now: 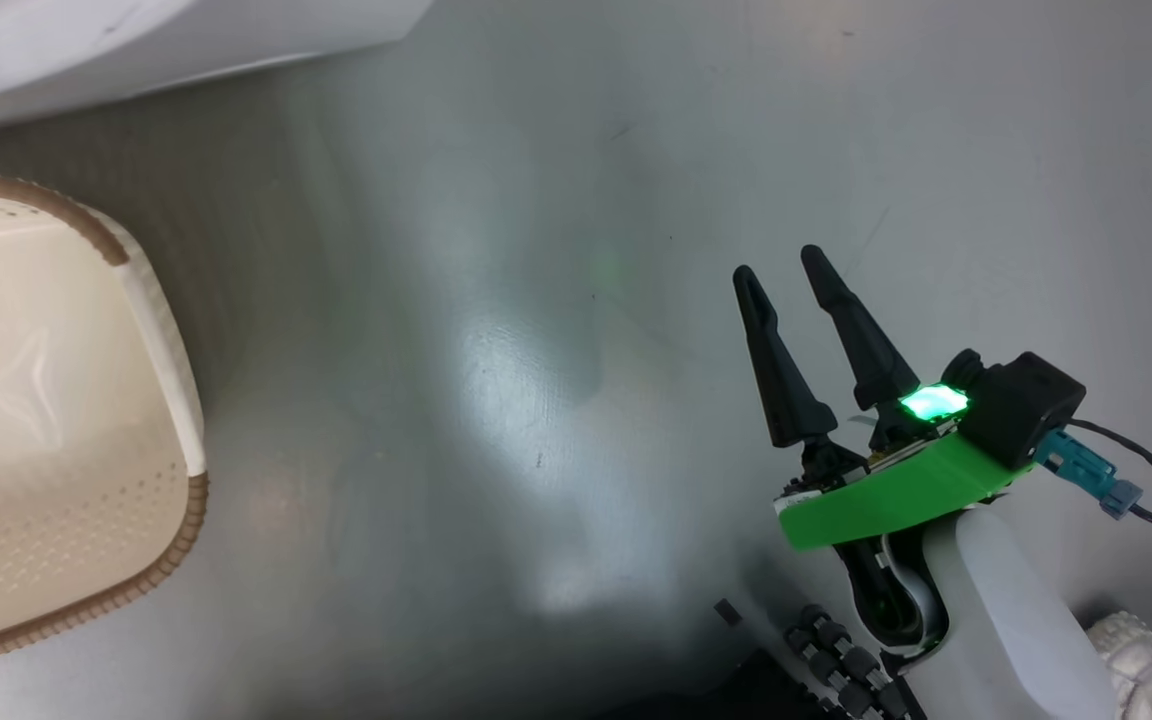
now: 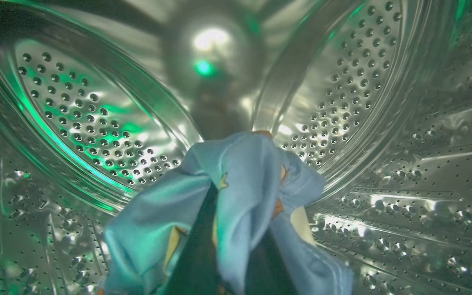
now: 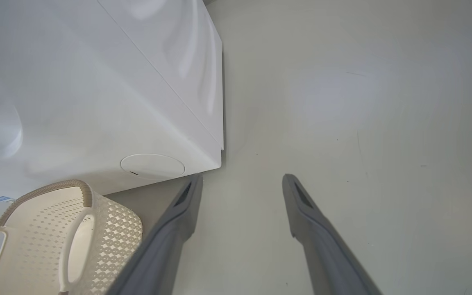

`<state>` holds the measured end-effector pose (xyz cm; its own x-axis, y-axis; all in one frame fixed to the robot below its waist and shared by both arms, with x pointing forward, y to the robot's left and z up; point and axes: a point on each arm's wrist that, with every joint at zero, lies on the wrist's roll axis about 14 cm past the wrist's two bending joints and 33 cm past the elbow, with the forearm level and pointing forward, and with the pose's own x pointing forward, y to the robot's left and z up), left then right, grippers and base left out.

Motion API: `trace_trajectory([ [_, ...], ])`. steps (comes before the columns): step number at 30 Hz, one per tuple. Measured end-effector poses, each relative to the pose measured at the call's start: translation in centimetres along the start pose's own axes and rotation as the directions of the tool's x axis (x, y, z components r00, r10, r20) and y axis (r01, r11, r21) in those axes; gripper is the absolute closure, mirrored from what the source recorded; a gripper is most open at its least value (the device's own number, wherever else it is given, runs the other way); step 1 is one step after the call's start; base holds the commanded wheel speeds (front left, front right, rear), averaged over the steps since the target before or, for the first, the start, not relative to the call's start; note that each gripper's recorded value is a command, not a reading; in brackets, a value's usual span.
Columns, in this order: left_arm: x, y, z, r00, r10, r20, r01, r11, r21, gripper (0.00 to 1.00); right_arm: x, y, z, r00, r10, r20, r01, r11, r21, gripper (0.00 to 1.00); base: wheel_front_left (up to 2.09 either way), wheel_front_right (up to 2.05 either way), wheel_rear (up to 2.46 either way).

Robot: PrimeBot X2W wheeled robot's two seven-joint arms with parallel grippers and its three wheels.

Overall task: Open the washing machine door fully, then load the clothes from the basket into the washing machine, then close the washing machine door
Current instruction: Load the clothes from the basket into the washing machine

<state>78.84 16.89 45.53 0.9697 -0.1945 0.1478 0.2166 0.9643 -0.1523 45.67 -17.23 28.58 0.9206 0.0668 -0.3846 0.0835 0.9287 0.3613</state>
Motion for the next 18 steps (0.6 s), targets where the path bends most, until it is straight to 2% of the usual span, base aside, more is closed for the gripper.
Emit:
trace_trajectory([
  [3,0.2,0.4,-0.8,1.0,0.005,-0.018,-0.006,1.0,-0.012,1.0,0.4,-0.1,0.1,1.0,0.0,0.003,0.0,1.0,0.0,0.0,0.0,0.0,0.0],
  [8,0.0,1.1,-3.7,0.992,0.017,-0.127,-0.022,0.999,-0.04,1.0,0.7,-0.2,0.0,1.0,0.003,0.003,-0.003,1.0,-0.005,0.0,0.0,0.0,0.0],
  [13,0.0,1.0,-4.1,0.989,0.014,-0.144,-0.021,0.999,-0.047,1.0,0.6,-0.2,0.0,1.0,0.002,0.001,-0.002,1.0,0.002,0.0,0.0,0.0,0.0],
  [14,0.0,1.0,-4.1,0.989,0.016,-0.148,-0.025,0.998,-0.057,0.69,0.6,-0.2,0.1,1.0,0.002,0.003,-0.002,1.0,0.001,0.0,0.0,0.0,0.0],
  [15,-0.1,1.1,-4.4,0.986,0.019,-0.165,-0.03,0.997,-0.065,0.0,0.6,-0.2,0.3,1.0,0.002,0.006,-0.002,1.0,0.001,0.0,0.0,0.0,0.0],
  [18,-0.3,1.2,-4.5,0.98,0.027,-0.199,-0.042,0.997,-0.068,0.0,0.5,-0.2,0.8,1.0,-0.002,0.021,0.002,1.0,0.0,0.0,0.0,0.0,0.0],
])
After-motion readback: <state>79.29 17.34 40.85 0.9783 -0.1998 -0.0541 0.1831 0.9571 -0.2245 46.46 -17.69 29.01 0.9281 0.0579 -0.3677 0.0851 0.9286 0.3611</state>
